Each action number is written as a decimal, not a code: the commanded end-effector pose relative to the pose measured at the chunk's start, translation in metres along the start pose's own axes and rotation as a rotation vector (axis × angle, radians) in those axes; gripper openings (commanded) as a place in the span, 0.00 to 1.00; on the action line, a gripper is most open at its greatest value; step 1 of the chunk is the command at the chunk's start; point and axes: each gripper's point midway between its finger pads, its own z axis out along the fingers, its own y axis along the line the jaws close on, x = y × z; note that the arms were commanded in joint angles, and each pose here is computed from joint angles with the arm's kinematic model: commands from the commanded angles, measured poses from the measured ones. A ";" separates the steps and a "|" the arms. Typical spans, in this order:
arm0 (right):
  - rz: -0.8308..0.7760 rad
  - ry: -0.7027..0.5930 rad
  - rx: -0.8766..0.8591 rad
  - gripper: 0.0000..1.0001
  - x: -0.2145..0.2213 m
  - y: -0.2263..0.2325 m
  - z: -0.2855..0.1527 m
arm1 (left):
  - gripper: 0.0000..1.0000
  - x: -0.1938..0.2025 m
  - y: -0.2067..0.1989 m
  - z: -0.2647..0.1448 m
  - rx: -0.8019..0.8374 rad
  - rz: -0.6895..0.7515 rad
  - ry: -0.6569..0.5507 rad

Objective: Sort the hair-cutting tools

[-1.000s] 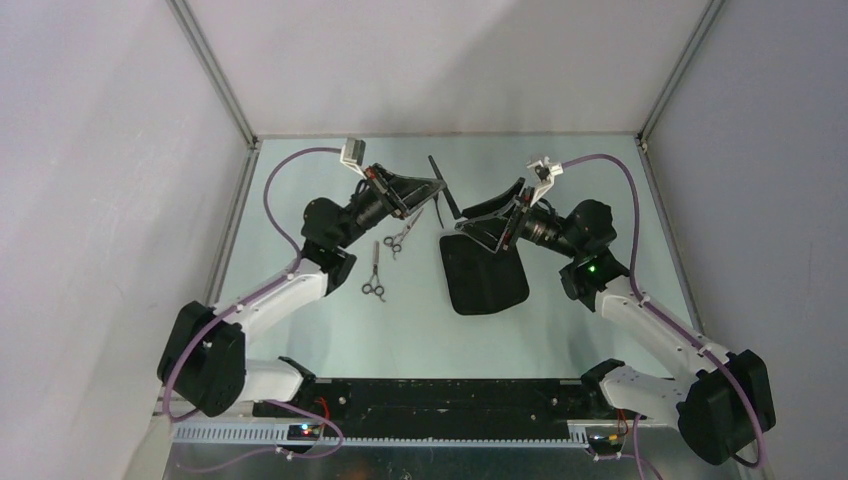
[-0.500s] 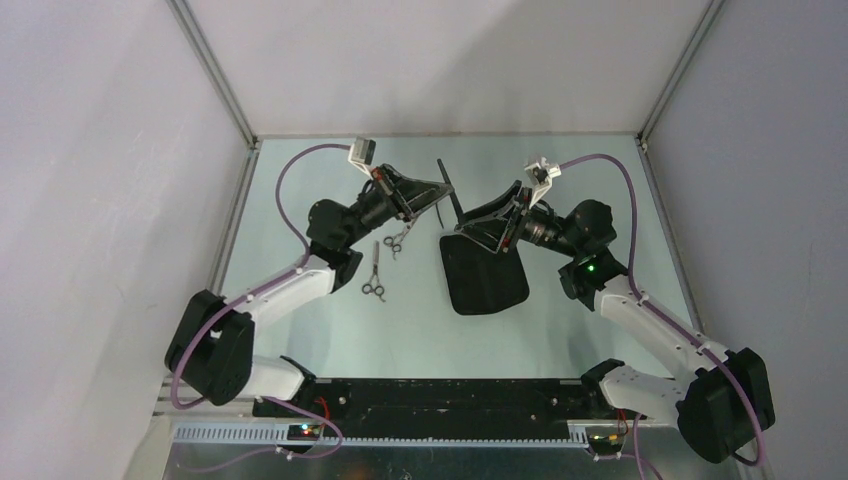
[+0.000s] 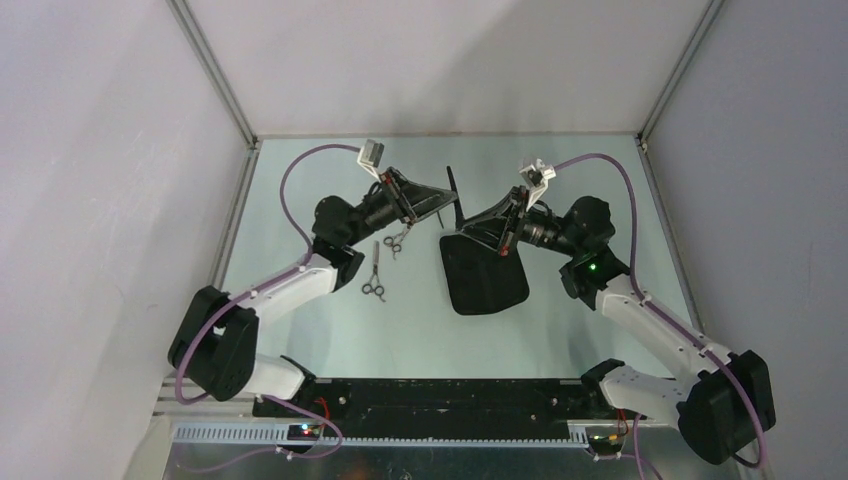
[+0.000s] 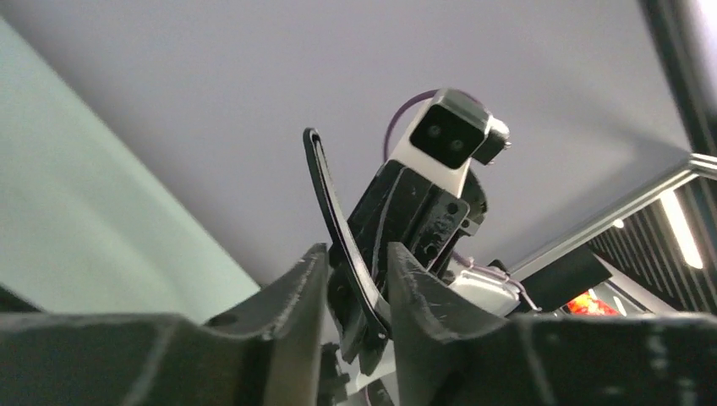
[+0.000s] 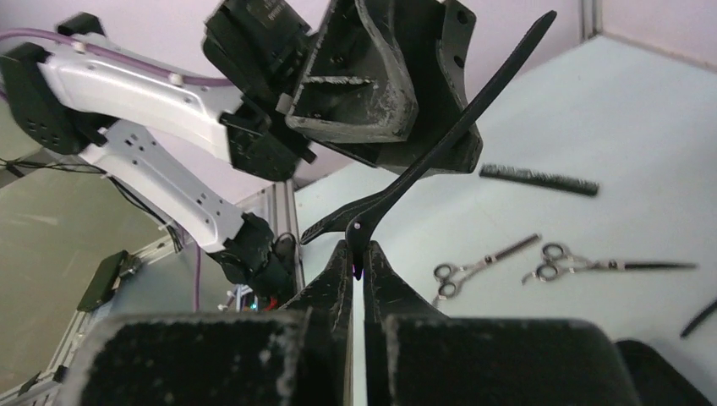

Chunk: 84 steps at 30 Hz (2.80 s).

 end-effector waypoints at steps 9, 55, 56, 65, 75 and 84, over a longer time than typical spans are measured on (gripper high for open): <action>-0.028 0.271 0.422 0.00 0.050 -0.051 -0.049 | 0.75 -0.004 0.080 -0.038 -0.558 0.248 0.105; 0.130 0.863 0.685 0.00 0.205 -0.073 -0.103 | 0.00 0.099 0.261 -0.116 -1.315 0.166 0.514; 0.140 0.867 0.683 0.00 0.209 -0.072 -0.104 | 0.00 0.096 0.255 -0.115 -1.311 0.176 0.510; 0.246 0.888 0.613 0.00 0.240 -0.059 -0.104 | 0.00 0.073 0.226 -0.140 -1.392 0.282 0.512; 0.269 0.904 0.546 0.00 0.265 -0.066 -0.093 | 0.00 0.067 0.215 -0.142 -1.384 0.329 0.546; 0.235 0.856 0.542 0.00 0.262 -0.089 -0.084 | 0.00 0.069 0.212 -0.143 -1.368 0.345 0.593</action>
